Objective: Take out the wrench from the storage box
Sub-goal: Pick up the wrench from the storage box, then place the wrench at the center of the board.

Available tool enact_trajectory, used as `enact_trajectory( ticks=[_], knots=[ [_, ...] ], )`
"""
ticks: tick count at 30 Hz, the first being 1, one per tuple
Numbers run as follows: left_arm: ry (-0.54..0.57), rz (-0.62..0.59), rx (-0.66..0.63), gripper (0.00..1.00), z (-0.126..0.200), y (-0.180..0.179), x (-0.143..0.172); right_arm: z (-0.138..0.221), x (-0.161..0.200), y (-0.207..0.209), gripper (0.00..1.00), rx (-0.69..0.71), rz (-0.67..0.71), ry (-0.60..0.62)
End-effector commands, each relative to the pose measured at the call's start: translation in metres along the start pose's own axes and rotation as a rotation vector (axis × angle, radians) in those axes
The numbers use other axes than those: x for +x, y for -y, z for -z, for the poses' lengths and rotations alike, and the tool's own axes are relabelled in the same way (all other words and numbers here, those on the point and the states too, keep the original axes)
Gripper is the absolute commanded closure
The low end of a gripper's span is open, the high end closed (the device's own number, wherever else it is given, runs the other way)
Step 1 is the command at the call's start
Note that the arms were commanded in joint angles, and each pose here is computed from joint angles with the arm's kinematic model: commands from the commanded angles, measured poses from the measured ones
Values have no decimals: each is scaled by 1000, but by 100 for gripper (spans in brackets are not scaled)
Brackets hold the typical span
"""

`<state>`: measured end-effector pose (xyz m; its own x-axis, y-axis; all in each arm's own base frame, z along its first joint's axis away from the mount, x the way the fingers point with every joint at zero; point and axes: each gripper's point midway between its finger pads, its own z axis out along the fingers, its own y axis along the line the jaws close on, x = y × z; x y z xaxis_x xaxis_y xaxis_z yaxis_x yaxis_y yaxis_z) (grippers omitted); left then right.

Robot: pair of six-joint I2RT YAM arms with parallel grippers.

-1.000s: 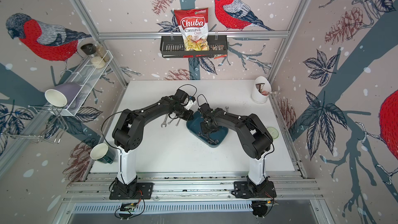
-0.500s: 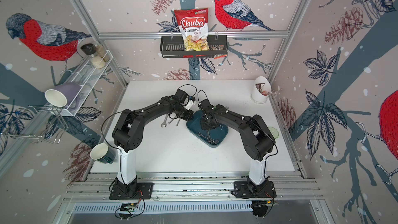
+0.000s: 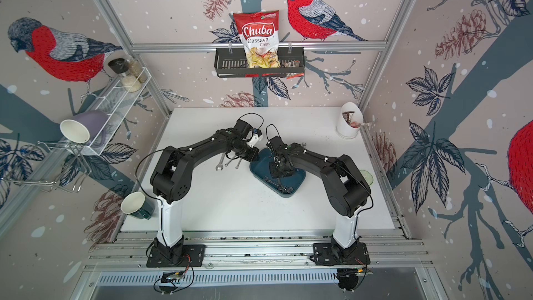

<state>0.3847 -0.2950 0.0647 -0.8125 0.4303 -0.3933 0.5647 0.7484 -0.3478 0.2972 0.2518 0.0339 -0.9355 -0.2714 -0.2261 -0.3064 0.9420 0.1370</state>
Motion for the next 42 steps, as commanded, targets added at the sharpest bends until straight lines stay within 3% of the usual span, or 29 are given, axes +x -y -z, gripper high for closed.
enact_trajectory(
  ticks=[1,6,17,31,42],
  knots=[
    [-14,10,-2,89,0,0,4,-8,2,-1,53,4,-18,-7],
    [-14,9,-5,89,0,0,4,-15,6,4,56,52,-20,-23],
    [-13,7,-6,89,1,0,4,-14,6,9,82,94,-25,-25],
    [-14,8,-8,89,1,0,4,24,-23,11,84,89,-22,61],
    [-16,10,-11,90,0,-1,4,90,-63,40,84,93,-59,178]
  ],
)
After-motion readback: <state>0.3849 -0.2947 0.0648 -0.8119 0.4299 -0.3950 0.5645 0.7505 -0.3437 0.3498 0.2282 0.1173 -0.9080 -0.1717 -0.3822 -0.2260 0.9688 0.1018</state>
